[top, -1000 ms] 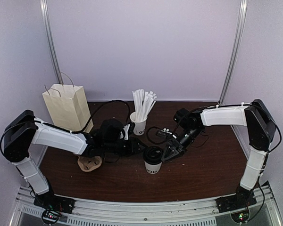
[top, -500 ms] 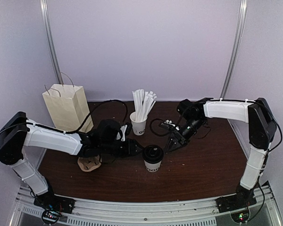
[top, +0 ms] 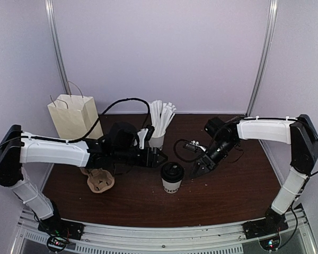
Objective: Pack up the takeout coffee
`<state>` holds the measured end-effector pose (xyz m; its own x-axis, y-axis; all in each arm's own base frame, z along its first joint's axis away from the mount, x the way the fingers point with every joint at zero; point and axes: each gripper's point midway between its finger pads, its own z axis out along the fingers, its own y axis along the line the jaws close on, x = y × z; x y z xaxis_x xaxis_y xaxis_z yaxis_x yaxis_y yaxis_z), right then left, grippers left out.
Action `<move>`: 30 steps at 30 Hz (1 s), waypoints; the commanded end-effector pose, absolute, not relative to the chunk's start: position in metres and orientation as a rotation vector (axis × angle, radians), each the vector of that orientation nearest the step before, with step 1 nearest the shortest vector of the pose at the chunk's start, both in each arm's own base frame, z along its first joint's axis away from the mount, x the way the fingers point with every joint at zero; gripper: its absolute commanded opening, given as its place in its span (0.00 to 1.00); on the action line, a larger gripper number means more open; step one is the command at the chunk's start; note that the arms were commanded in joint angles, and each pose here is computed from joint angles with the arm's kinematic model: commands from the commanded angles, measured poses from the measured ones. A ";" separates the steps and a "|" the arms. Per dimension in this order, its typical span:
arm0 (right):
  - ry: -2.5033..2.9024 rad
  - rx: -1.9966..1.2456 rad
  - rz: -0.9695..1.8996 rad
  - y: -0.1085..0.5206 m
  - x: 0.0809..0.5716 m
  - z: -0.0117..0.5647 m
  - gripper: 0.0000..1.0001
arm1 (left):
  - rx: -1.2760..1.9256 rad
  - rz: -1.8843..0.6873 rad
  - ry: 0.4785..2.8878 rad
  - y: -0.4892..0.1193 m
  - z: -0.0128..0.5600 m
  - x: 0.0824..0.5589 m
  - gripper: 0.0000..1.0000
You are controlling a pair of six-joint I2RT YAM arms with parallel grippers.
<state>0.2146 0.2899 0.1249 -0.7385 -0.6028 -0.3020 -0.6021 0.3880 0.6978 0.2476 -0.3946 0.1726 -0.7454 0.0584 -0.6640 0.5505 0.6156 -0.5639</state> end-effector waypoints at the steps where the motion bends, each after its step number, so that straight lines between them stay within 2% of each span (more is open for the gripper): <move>1: -2.566 1.128 -1.393 0.305 0.202 0.127 0.57 | 0.528 -1.104 2.192 -0.415 0.164 0.252 0.66; 6: -2.504 1.120 -1.419 0.315 0.190 0.121 0.58 | 0.564 -1.150 2.171 -0.427 0.161 0.252 0.66; 12: -2.497 1.068 -1.421 0.323 0.197 0.114 0.58 | 0.564 -1.074 2.258 -0.422 0.140 0.253 0.65; 20: -2.517 1.077 -1.368 0.327 0.204 0.108 0.65 | 0.499 -1.017 2.367 -0.408 0.111 0.249 0.60; 24: -2.506 1.055 -1.389 0.331 0.205 0.110 0.76 | 0.462 -1.035 2.385 -0.406 0.107 0.247 0.58; 30: -2.512 1.041 -1.393 0.335 0.208 0.109 0.80 | 0.391 -1.102 2.389 -0.410 0.108 0.245 0.57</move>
